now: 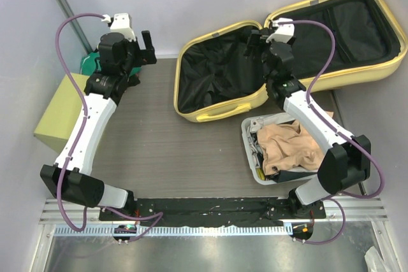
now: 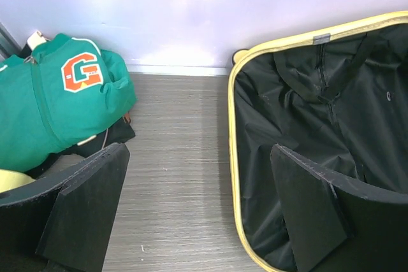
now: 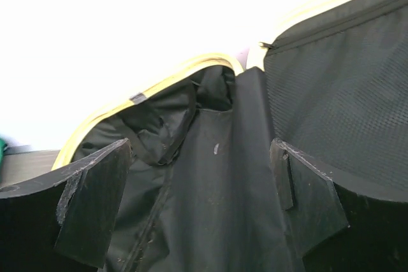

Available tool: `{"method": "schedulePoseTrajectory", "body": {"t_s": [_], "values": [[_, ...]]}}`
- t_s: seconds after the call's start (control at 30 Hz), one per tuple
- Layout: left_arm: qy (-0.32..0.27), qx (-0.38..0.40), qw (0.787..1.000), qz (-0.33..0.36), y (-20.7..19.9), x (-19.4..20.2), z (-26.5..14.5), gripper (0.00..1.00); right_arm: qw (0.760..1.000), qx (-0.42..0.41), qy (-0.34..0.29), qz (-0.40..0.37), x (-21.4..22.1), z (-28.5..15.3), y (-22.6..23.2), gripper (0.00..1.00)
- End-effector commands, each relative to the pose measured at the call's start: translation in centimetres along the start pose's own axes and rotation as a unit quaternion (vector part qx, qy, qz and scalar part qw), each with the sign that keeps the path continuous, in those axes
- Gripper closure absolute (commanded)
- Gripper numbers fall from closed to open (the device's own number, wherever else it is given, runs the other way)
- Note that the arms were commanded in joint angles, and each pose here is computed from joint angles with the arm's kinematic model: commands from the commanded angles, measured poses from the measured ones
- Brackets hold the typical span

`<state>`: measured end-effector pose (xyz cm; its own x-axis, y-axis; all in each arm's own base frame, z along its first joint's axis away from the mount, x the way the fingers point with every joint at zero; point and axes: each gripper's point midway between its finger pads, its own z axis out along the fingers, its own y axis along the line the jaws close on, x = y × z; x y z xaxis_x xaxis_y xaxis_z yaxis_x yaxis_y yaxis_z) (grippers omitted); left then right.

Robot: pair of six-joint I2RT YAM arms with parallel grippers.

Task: Open, take out, and arrange the luggage
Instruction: Reset both arms

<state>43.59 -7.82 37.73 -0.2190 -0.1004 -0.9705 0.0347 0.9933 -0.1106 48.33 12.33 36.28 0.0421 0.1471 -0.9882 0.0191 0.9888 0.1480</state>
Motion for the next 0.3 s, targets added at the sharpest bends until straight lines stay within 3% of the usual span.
{"method": "schedulePoseTrajectory", "body": {"t_s": [0.0,0.27], "values": [[-0.028,-0.010,0.999,-0.012,0.3,-1.4,-0.3,0.00,0.998,0.019,-0.054,0.011,-2.5,-0.3,-0.6,0.01],[-0.024,-0.035,0.999,-0.011,1.0,-1.2,-0.2,0.00,0.991,0.014,-0.125,0.035,-2.2,-1.3,-1.3,0.00]]}}
